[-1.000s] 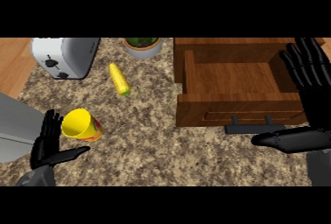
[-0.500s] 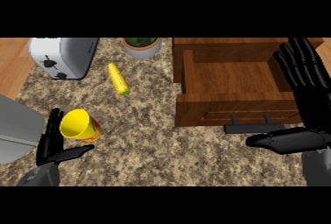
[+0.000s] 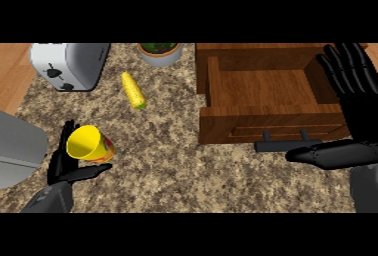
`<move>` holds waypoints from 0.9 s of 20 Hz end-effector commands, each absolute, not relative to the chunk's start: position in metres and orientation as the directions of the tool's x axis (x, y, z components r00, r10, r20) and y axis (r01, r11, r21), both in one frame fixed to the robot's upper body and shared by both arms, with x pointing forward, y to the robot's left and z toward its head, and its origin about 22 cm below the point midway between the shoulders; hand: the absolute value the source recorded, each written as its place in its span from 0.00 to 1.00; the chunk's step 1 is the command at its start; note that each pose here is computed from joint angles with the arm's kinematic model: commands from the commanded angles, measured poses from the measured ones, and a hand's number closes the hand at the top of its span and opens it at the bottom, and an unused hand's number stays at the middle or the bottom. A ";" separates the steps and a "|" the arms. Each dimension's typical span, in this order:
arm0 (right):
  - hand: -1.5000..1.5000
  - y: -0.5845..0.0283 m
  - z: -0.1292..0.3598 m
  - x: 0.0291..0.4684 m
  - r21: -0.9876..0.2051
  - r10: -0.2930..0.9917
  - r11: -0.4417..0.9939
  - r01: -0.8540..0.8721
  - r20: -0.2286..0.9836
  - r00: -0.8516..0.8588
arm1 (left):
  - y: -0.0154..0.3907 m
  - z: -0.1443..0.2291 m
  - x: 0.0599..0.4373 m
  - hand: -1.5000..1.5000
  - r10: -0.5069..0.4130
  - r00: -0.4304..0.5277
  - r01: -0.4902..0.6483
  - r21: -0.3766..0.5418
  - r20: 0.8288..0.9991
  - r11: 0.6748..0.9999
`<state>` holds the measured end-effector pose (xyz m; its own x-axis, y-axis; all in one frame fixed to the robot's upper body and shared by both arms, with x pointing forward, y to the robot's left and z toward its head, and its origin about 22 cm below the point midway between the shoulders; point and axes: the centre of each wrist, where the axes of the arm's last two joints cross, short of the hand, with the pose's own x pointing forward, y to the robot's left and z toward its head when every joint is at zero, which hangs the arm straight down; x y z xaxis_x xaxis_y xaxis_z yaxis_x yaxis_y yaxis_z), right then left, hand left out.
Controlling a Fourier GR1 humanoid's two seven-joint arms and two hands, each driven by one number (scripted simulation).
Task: Pick up the cup, place it into the drawer and close the drawer
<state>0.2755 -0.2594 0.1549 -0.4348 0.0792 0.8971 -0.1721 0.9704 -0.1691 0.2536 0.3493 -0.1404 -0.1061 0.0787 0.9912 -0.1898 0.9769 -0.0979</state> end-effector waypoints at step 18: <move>0.00 -0.276 0.152 0.275 -0.160 0.084 0.976 -0.147 0.901 -0.426 | 0.277 -0.142 0.282 1.00 -0.007 -0.466 -0.226 -0.111 0.885 0.968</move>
<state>0.2720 -0.2668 0.1504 -0.4253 0.0814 0.9014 -0.1626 0.9729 -0.1646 0.2810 0.2965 -0.1377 -0.3107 -0.0748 0.9476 -0.2815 0.9594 -0.0165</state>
